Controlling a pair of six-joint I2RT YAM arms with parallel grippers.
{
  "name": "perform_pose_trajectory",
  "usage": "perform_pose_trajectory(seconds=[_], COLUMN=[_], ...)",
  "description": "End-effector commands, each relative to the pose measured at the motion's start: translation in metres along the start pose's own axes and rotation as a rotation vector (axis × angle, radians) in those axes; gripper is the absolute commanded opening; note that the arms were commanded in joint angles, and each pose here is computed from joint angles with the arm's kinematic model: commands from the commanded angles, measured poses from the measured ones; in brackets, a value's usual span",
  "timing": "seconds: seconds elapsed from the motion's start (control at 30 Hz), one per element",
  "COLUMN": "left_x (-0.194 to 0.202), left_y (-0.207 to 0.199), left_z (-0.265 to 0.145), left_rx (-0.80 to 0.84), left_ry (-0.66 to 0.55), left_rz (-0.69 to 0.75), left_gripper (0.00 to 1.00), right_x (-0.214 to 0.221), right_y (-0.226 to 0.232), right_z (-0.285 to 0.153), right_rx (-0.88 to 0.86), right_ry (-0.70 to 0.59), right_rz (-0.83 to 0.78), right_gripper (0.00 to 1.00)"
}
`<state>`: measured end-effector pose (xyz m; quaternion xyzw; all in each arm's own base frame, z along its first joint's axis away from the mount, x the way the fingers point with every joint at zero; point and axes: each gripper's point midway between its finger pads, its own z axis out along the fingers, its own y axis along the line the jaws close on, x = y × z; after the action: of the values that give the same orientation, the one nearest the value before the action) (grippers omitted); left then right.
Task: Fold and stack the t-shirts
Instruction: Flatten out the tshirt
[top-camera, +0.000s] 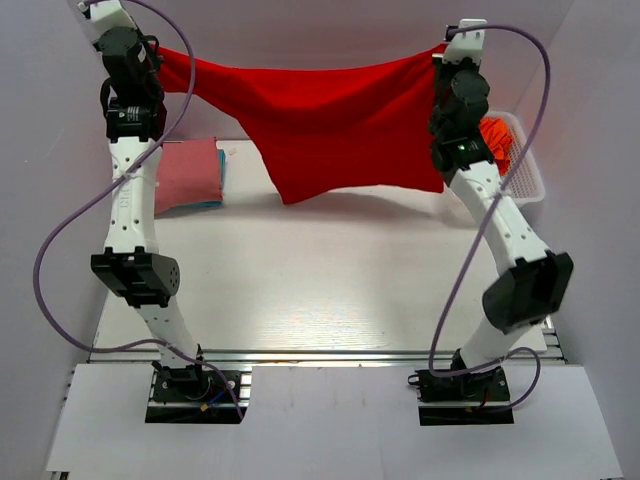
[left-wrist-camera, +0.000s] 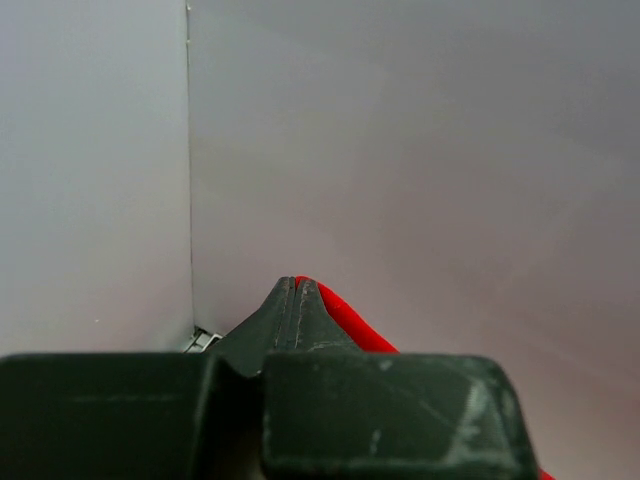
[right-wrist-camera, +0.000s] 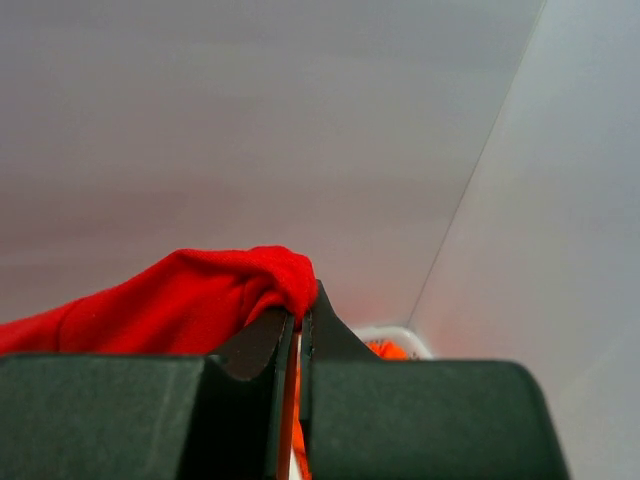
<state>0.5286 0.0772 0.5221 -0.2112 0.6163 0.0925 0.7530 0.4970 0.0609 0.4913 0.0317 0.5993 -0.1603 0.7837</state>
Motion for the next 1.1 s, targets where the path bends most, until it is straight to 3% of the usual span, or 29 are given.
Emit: perform_pose_trajectory(seconds=[0.0,0.37,0.57,0.7,1.07], left_x=[-0.04,-0.043,0.028,0.05,0.12], left_y=[0.003,-0.017,-0.012,-0.006,0.032], left_z=[0.002,0.034,0.04,0.033,-0.031], left_rx=[-0.018,0.03,0.02,0.012,-0.041], left_ry=[-0.11,-0.232,-0.091,-0.036,0.167], left_rz=[-0.038,-0.102,-0.038,-0.026,-0.012], left_gripper=[0.0,0.0,0.0,0.0,0.0], right_x=[-0.064,-0.036,0.018,0.054,0.113], right_y=[-0.035,-0.013,0.001,0.01,0.009], right_z=[0.019,0.078,0.073,0.058,0.0], right_rx=[0.167,0.219,0.156,0.115,0.043], right_ry=[-0.192,-0.246,-0.127,-0.047,0.129], right_rz=[0.098,0.13,0.123,0.126,0.192], right_gripper=[0.0,0.0,0.0,0.0,0.0])
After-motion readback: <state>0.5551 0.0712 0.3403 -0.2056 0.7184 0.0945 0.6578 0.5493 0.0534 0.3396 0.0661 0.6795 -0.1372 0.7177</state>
